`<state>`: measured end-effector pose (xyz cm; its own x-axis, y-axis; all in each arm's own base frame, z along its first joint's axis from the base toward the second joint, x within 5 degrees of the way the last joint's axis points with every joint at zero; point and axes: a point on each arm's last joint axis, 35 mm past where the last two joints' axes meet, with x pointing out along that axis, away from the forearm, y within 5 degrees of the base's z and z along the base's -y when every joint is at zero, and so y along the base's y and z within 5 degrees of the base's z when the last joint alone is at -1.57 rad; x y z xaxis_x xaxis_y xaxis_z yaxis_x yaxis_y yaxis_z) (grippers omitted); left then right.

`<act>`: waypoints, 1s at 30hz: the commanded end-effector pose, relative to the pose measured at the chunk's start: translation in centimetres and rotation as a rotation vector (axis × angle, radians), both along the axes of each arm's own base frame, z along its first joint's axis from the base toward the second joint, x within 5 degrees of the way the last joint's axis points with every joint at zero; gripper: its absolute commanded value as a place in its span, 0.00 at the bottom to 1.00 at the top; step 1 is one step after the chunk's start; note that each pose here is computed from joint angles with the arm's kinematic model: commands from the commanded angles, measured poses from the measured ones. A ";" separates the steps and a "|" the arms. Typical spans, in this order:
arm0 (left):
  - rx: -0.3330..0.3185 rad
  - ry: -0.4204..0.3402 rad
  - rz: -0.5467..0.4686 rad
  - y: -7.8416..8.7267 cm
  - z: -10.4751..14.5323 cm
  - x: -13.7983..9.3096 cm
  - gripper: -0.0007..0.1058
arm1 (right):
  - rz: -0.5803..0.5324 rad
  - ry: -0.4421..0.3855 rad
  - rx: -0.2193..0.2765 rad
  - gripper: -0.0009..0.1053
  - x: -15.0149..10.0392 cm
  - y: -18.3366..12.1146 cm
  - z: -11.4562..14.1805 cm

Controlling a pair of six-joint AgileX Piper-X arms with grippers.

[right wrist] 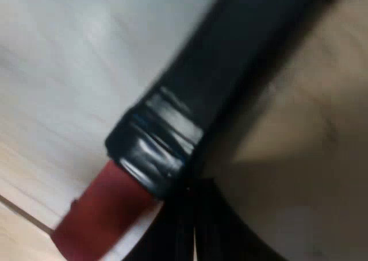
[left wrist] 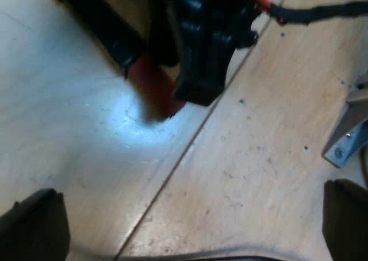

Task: Put the handle in the coffee machine

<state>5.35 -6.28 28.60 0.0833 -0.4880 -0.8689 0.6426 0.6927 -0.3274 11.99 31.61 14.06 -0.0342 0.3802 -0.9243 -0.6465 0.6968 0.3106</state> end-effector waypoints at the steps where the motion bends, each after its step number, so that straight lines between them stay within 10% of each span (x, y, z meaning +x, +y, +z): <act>1: 0.017 -0.037 0.018 0.1 0.5 0.0 0.86 | -0.002 0.012 0.076 0.01 0.7 2.2 -0.2; 14: 0.085 -0.145 0.077 0.8 2.7 0.0 0.86 | 0.005 -0.053 0.281 0.01 2.3 6.2 -0.3; 24: 0.045 -0.194 0.092 0.9 4.7 -0.1 0.86 | -0.043 -0.079 0.025 0.01 1.2 2.2 3.4; 30: -0.024 -0.278 0.105 1.3 6.7 -0.5 0.86 | -0.020 -0.212 -0.014 0.01 0.7 0.0 7.5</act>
